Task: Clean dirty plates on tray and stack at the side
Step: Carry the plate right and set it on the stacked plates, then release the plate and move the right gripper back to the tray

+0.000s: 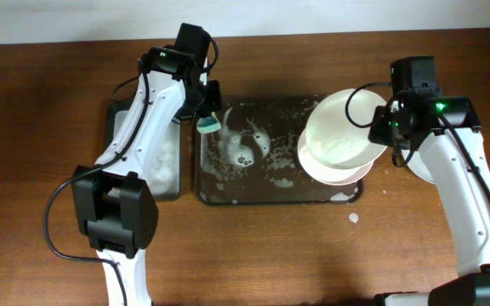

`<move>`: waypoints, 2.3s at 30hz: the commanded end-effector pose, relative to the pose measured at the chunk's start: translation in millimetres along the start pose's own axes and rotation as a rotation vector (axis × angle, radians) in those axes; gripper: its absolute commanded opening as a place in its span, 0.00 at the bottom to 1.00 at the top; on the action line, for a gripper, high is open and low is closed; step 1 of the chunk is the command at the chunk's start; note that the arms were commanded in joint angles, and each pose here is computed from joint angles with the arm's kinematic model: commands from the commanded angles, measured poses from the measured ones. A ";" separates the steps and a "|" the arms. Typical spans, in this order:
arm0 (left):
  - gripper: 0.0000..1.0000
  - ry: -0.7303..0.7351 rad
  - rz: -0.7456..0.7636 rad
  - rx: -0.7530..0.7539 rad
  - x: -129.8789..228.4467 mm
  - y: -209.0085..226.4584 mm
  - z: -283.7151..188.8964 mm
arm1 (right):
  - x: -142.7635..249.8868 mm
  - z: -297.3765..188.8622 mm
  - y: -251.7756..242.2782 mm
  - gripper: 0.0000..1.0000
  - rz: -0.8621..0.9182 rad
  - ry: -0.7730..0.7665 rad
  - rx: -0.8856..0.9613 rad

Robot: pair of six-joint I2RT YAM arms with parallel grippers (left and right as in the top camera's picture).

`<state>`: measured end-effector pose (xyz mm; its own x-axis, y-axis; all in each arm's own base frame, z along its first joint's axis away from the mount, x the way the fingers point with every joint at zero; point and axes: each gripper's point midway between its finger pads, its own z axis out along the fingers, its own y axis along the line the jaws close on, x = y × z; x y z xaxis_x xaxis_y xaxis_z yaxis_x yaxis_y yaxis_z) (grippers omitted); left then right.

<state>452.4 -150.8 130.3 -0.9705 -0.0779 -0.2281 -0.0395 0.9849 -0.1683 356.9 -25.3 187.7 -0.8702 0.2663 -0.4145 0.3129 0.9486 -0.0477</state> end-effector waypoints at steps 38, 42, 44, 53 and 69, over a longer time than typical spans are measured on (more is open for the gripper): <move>0.00 -0.004 -0.003 0.005 -2.1 -0.4 3.3 | 17.4 142.4 -232.9 0.06 0.768 0.161 0.209; 0.01 -0.004 -0.003 0.005 -2.1 -0.4 3.3 | 16.8 142.9 -227.3 0.38 0.750 0.169 0.191; 0.01 -0.004 -0.003 0.005 -2.0 -0.4 3.3 | 19.4 142.6 -222.5 0.39 0.729 0.188 0.169; 0.00 -0.004 -0.003 0.005 -2.0 -0.4 3.3 | -20.0 94.7 -161.1 0.43 0.481 0.127 -0.013; 0.00 0.003 -0.004 0.002 -0.4 0.3 3.3 | -25.0 135.6 -3.4 0.59 -0.118 0.159 -0.244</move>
<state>454.0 -151.3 130.8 -0.9689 -0.0780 -0.2348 -0.0379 0.9846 -0.1706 426.8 -68.0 89.3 -0.9241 0.2480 -0.2908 0.2238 0.9679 0.1143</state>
